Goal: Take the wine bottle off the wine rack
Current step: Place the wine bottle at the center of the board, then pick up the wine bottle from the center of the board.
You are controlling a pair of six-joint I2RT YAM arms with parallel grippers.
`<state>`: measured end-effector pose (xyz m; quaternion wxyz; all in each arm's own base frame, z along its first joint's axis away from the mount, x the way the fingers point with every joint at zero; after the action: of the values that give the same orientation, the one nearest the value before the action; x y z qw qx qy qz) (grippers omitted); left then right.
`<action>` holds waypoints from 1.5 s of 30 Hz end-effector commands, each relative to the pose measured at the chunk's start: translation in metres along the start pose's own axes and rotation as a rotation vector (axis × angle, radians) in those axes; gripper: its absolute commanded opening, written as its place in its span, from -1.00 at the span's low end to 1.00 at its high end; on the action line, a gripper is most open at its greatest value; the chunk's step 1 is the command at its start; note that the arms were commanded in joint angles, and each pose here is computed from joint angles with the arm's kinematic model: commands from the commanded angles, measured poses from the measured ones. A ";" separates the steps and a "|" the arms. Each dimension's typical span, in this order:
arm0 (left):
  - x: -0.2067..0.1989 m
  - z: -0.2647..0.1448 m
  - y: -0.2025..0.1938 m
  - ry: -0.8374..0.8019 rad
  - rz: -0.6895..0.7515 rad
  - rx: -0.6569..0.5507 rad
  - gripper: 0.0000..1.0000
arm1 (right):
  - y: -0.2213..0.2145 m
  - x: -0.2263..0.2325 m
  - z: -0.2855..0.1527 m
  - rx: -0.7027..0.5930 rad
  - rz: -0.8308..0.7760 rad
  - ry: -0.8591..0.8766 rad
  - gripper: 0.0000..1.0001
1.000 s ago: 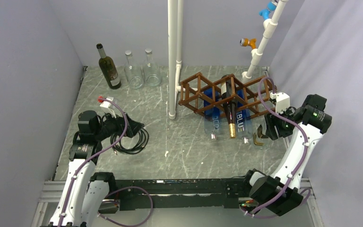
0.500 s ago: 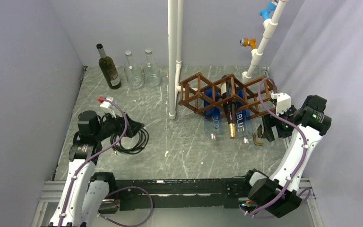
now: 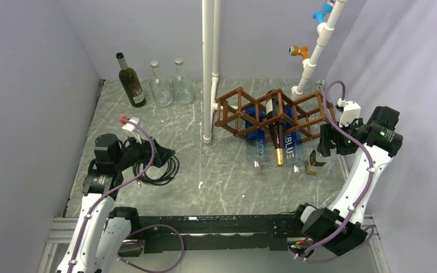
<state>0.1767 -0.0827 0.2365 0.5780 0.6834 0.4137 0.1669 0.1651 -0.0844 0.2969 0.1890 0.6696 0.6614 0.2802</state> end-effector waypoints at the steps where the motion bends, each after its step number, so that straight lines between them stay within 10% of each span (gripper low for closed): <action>1: -0.005 -0.005 0.018 -0.002 0.069 -0.051 0.98 | 0.022 -0.004 0.003 -0.086 0.051 0.003 0.90; 20: -0.006 -0.004 0.017 -0.012 0.070 -0.044 0.98 | 0.015 -0.012 0.019 -0.046 0.022 -0.075 0.32; 33: -0.006 -0.004 0.017 -0.014 0.069 -0.043 0.98 | 0.023 -0.006 0.000 -0.095 -0.047 -0.098 -0.97; 45: -0.005 -0.003 0.017 -0.015 0.065 -0.040 0.98 | 0.033 0.014 -0.036 -0.145 -0.184 -0.054 -1.00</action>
<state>0.1751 -0.0848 0.2358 0.5766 0.6886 0.4076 0.1648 0.1697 -0.0842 0.3077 0.2155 0.6608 0.6702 0.2602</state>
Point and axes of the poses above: each gripper's point midway between its finger pads, its own z axis out along the fingers, its own x axis along the line the jaws close on, y = z × x, the point moved 7 cm from there along -z, back along the fingers, and after that the axes turned 12 degrees about z, right-handed, at the moved point
